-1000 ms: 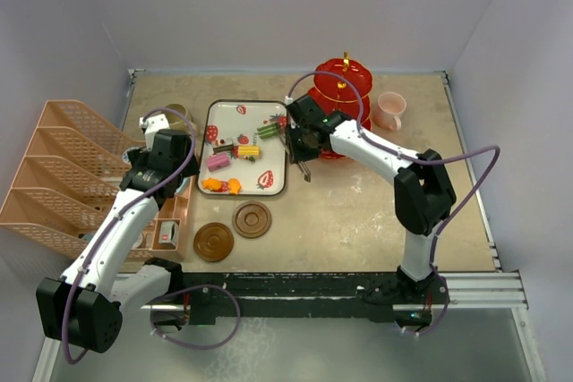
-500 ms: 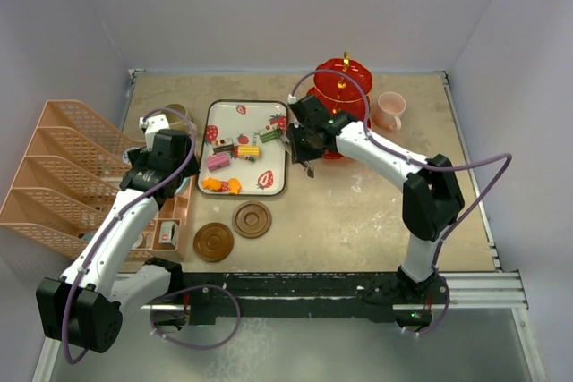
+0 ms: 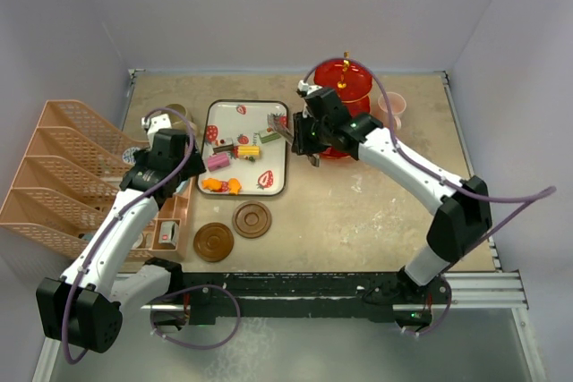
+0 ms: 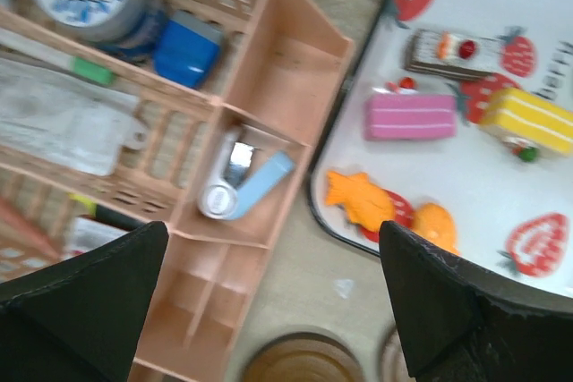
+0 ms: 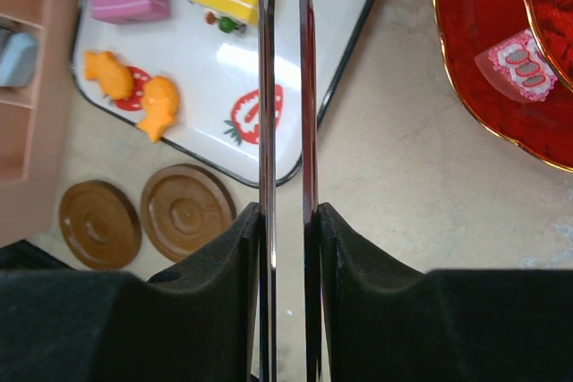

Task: Serve the afternoon tea
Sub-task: Adjust the dessert on the tray.

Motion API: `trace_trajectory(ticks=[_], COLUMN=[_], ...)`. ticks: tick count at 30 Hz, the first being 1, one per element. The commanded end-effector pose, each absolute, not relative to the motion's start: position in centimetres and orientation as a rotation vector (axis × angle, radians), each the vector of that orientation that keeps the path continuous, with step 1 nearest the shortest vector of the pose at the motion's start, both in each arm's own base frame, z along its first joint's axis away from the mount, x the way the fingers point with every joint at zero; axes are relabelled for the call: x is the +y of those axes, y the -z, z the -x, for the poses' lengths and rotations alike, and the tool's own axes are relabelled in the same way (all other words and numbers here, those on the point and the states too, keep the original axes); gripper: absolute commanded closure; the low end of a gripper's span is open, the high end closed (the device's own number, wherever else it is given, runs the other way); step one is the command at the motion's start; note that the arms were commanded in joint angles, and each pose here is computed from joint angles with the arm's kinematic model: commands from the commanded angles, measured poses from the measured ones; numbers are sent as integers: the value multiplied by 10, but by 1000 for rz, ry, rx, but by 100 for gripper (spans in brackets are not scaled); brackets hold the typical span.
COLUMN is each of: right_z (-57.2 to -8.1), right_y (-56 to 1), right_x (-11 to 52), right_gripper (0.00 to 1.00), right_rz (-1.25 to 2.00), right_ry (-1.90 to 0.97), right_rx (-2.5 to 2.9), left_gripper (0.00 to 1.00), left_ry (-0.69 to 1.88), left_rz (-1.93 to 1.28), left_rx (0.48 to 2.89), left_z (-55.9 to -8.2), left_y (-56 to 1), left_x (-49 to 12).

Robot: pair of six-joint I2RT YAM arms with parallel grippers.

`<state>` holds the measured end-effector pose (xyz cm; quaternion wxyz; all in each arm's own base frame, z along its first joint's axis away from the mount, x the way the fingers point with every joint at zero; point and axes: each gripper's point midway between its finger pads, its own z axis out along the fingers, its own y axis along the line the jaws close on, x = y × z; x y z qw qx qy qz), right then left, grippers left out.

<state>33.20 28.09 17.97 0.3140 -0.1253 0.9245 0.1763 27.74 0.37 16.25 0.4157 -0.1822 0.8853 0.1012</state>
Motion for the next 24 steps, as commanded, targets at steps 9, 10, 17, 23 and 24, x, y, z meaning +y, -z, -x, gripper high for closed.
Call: trace_trajectory(ticks=[9, 10, 17, 23, 24], right_z=[-301, -298, -285, -277, -276], right_y=[-260, -260, -265, -264, -264], right_x=[341, 343, 356, 370, 373], right_gripper=[67, 67, 67, 66, 66], right_rz=[313, 306, 311, 333, 335], right_ry=[-736, -749, -813, -846, -852], right_rx=[2131, 2129, 2110, 2113, 2112], left_gripper=[4, 4, 5, 12, 14], left_ry=[940, 966, 1090, 1160, 1170], left_rz=[714, 739, 839, 894, 896], left_rx=[1956, 1930, 1796, 1747, 1742], left_z=[-323, -323, -325, -332, -334], left_y=[-232, -233, -245, -243, -244], left_x=[-141, -141, -142, -147, -148])
